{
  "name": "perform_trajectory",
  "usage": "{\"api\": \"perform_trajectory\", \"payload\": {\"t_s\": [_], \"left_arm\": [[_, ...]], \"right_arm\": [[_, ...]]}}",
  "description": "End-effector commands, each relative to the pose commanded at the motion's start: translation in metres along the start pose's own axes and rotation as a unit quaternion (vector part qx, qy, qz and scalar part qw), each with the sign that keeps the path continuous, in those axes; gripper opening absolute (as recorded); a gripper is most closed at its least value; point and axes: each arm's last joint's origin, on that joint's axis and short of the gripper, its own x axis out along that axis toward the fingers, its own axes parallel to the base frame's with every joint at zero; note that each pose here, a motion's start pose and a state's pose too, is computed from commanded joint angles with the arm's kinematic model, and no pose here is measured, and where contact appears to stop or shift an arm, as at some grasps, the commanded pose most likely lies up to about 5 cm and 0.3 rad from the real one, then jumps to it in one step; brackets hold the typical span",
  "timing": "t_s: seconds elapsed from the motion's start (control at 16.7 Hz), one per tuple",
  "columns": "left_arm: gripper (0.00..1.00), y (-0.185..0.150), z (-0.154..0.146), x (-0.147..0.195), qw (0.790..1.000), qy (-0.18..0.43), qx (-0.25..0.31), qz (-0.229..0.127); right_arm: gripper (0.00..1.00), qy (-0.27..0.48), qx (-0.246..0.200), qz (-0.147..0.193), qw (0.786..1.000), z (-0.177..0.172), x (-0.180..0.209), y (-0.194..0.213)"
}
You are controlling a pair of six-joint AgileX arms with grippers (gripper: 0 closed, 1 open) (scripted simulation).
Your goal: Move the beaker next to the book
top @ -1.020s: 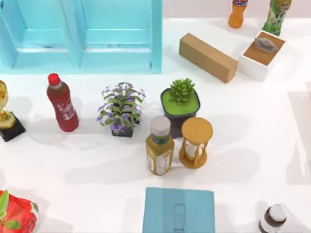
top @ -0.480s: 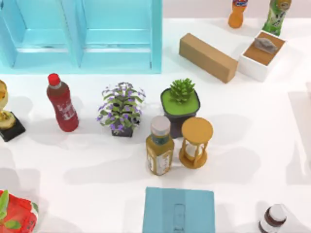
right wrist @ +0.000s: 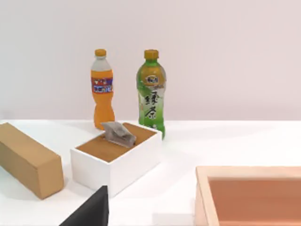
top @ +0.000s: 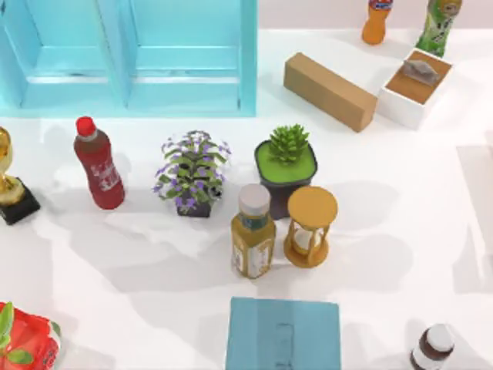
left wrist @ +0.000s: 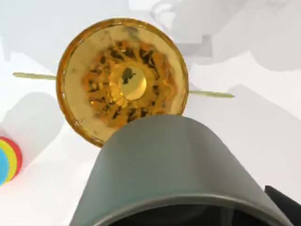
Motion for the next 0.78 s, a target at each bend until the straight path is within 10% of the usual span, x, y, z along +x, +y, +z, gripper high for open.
{"api": "perform_trajectory", "payload": {"t_s": [0.42, 0.78], "left_arm": [[0.00, -0.119, 0.080, 0.017, 0.966, 0.047, -0.243, -0.082], [0.00, -0.221, 0.099, 0.032, 0.924, 0.121, -0.360, -0.053]], "right_arm": [[1.00, 0.000, 0.000, 0.000, 1.000, 0.000, 0.000, 0.000], [1.00, 0.000, 0.000, 0.000, 1.000, 0.000, 0.000, 0.000]]}}
